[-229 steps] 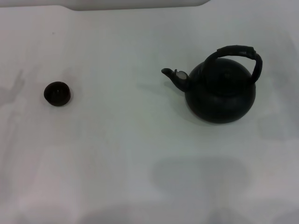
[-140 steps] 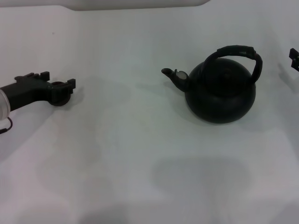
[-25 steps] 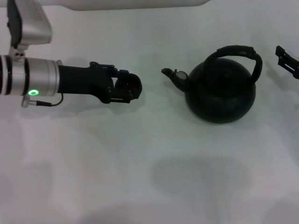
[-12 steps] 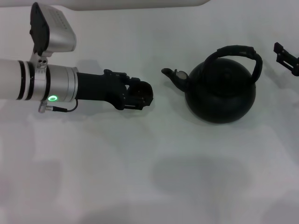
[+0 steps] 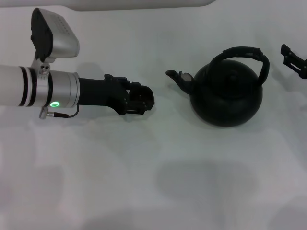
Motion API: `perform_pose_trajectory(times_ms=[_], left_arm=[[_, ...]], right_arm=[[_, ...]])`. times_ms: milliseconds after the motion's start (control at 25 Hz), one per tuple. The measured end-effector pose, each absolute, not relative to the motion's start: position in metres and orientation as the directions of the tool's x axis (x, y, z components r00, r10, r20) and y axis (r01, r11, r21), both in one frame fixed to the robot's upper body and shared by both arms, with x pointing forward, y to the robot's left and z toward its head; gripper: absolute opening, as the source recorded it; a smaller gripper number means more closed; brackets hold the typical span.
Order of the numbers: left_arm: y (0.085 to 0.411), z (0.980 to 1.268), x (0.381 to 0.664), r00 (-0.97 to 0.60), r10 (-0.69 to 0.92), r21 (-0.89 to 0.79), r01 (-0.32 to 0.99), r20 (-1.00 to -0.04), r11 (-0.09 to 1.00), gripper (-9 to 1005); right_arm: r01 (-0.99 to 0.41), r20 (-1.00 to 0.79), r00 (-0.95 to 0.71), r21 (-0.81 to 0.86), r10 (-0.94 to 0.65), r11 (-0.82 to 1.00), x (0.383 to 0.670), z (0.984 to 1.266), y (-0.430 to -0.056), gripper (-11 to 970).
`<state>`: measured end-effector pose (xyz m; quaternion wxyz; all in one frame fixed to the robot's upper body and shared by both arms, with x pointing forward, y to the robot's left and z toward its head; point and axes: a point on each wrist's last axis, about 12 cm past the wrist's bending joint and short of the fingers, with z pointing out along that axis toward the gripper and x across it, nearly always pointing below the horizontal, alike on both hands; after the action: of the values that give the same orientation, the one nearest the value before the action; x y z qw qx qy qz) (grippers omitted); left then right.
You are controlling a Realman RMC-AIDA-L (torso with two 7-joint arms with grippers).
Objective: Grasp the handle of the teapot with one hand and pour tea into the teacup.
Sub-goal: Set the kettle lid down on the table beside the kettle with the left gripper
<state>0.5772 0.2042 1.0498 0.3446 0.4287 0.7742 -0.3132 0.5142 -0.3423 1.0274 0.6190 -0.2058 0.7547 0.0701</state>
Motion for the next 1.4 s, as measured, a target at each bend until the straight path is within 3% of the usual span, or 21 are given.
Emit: perform_pose_trajectory(times_ms=[1400], left_arm=[[0.2006, 1.0457, 0.5815, -0.385, 0.491, -0.145, 0.877, -0.781, 0.457, 711]], right_arm=[[-0.398, -0.965, -0.141, -0.149, -0.221, 0.905, 0.5141, 1.028, -0.342, 799]])
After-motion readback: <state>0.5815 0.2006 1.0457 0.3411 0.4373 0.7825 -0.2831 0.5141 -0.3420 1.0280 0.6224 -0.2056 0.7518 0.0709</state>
